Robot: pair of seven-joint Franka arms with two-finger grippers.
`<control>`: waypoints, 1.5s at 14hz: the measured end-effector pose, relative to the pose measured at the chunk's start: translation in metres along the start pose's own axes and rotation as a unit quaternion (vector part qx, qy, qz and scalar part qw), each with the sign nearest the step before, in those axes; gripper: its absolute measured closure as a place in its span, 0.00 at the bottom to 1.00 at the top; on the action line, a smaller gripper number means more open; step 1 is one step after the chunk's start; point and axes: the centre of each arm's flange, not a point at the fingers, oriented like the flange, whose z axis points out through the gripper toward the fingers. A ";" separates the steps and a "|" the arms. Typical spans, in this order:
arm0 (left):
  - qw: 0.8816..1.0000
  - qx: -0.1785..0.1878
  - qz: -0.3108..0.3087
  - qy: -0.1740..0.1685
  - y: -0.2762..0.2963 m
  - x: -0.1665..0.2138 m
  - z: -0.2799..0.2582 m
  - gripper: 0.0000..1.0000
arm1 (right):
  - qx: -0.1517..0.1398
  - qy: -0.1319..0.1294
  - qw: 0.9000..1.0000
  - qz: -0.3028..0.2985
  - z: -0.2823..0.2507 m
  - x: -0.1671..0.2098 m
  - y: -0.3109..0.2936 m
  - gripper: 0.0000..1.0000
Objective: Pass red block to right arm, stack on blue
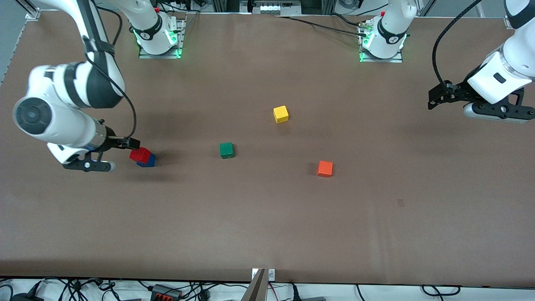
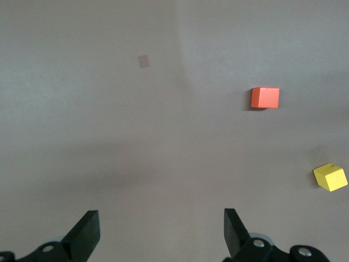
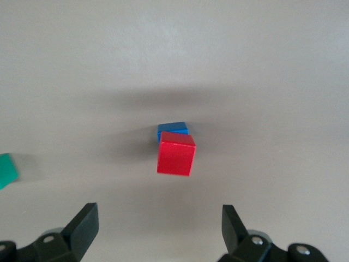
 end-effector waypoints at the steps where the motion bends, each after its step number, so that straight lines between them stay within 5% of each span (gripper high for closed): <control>1: 1.000 0.000 0.000 0.001 0.000 0.000 -0.001 0.00 | 0.001 0.006 1.000 0.001 -0.025 0.000 0.002 0.00; 6: 1.000 0.000 0.000 0.002 0.000 0.000 -0.002 0.00 | 0.007 0.044 0.999 0.004 -0.109 -0.004 0.007 0.00; 16: 1.000 0.000 0.000 0.003 0.000 0.000 -0.003 0.00 | 0.021 0.095 0.995 0.012 -0.168 -0.020 0.111 0.00; 21: 1.000 0.000 0.000 0.003 0.000 0.000 -0.003 0.00 | 0.031 0.092 0.995 -0.006 -0.167 -0.025 0.134 0.00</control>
